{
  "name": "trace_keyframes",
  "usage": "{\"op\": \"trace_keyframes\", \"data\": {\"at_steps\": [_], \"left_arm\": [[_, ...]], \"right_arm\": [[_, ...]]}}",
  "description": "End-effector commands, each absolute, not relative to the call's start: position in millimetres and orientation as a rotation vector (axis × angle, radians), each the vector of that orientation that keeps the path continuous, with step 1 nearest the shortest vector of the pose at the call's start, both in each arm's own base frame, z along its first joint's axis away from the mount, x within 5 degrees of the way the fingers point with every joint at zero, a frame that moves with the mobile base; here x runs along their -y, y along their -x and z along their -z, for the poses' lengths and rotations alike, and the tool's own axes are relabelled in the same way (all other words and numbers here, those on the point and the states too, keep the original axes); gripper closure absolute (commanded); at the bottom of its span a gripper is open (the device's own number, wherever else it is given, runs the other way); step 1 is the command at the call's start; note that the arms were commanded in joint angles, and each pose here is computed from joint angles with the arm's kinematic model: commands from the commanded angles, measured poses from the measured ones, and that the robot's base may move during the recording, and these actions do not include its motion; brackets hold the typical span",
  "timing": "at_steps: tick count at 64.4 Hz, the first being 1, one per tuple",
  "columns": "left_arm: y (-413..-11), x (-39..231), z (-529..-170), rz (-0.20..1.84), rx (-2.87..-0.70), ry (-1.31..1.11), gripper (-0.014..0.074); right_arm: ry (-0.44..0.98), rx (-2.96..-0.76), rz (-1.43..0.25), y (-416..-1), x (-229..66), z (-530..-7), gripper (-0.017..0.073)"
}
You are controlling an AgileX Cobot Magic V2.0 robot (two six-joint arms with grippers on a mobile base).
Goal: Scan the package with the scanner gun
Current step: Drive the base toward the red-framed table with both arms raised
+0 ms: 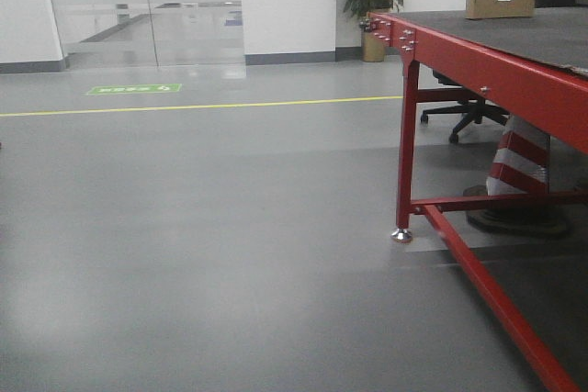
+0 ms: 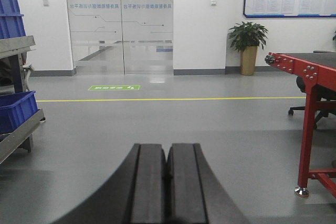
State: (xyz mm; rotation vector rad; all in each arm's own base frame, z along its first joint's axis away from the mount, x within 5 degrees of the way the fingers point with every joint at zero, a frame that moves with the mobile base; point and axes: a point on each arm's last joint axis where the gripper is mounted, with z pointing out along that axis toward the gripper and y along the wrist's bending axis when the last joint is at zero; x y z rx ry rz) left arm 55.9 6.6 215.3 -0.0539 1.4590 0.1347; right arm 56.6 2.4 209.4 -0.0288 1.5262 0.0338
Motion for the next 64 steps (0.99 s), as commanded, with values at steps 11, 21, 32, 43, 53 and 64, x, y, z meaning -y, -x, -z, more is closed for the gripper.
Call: {"op": "trace_keyframes", "data": {"at_steps": [11, 21, 32, 43, 53, 64], "left_arm": [[-55.4, -6.2, -217.1, -0.119, -1.44, 0.059, 0.0705], [-55.4, -6.2, -217.1, -0.119, -1.44, 0.059, 0.0705], [-55.4, -6.2, -217.1, -0.119, -1.44, 0.059, 0.0705], [-55.4, -6.2, -217.1, -0.119, -1.44, 0.059, 0.0705], [-55.4, -6.2, -217.1, -0.119, -1.44, 0.059, 0.0705], [-55.4, -6.2, -217.1, -0.119, -1.44, 0.059, 0.0705]], "right_arm": [[0.028, -1.501, -0.024, -56.2, -2.0, -211.6, 0.0722], [0.028, -1.501, -0.024, -56.2, -2.0, -211.6, 0.0722], [0.028, -1.501, -0.024, -56.2, -2.0, -211.6, 0.0722], [0.028, -1.501, -0.024, -56.2, -2.0, -211.6, 0.0722], [0.028, -1.501, -0.024, -56.2, -2.0, -211.6, 0.0722], [0.028, -1.497, -0.024, -56.2, -1.9, -212.0, 0.0722]]}}
